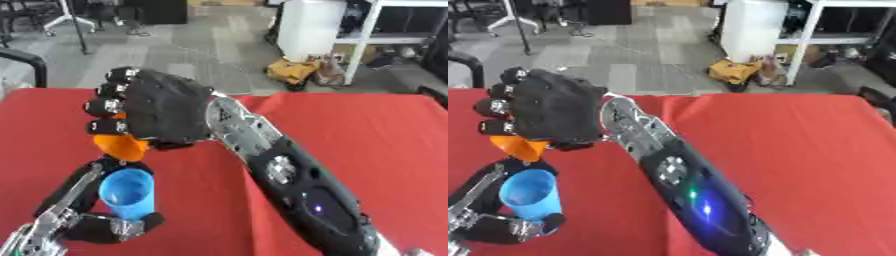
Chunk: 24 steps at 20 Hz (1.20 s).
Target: Pour the contents of one cup into another cup.
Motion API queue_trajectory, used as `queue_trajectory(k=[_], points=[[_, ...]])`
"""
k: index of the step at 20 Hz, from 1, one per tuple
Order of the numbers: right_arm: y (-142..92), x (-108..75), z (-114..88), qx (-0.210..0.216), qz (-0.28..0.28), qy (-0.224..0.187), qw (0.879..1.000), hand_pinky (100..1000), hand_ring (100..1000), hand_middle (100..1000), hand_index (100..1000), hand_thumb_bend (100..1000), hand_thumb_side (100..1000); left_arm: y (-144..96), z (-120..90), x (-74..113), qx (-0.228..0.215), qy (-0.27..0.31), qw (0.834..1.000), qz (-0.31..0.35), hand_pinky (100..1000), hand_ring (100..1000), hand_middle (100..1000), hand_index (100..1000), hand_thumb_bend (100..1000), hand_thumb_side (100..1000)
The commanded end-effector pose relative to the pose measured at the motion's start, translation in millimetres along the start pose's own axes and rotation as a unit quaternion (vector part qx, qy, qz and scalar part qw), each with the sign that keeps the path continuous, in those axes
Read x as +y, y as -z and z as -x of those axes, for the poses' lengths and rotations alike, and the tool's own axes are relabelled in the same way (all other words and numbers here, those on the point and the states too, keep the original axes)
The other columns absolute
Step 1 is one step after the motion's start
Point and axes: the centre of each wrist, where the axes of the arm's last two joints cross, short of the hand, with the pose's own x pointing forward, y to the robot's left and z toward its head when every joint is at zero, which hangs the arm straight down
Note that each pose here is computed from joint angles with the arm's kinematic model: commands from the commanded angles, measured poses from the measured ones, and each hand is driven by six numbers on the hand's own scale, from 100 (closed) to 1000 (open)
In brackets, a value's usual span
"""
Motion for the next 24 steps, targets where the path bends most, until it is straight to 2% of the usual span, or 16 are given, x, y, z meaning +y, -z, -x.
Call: queue_trajectory(k=[1, 9, 13, 20, 23, 24], points=[[0.9, -6.3, 7.6, -0.028, 0.035, 0.000, 0.999, 409, 304, 255, 342, 100, 100, 1.0, -5.3, 8.8, -0.008, 0.012, 1.000, -0.001, 413, 432, 477, 643, 578, 100], [-3.8, -3.2, 8.0, -0.013, 0.038, 0.007, 0.999, 417, 306, 260, 363, 100, 100, 0.6, -4.0, 11.5, -0.002, 0.025, 1.000, -0.014, 410, 433, 479, 644, 569, 100], [-11.7, -0.9, 8.8, 0.012, 0.039, 0.020, 0.999, 428, 299, 256, 372, 100, 100, -1.0, 3.2, 16.1, 0.024, 0.046, 0.998, -0.043, 410, 439, 488, 646, 563, 100], [-39.9, 5.3, 9.9, 0.086, 0.048, 0.053, 0.994, 439, 262, 225, 356, 100, 100, 5.4, 18.5, 33.4, 0.058, 0.105, 0.987, -0.111, 418, 456, 503, 655, 582, 100], [-54.0, 9.9, 6.7, 0.120, 0.056, 0.070, 0.989, 445, 236, 204, 341, 105, 100, 10.9, 26.3, 40.9, 0.064, 0.125, 0.980, -0.140, 424, 466, 515, 662, 614, 100], [-59.7, 12.7, 4.5, 0.135, 0.057, 0.077, 0.986, 448, 224, 194, 335, 100, 100, 12.2, 29.6, 40.9, 0.067, 0.128, 0.979, -0.147, 425, 473, 523, 664, 655, 100]])
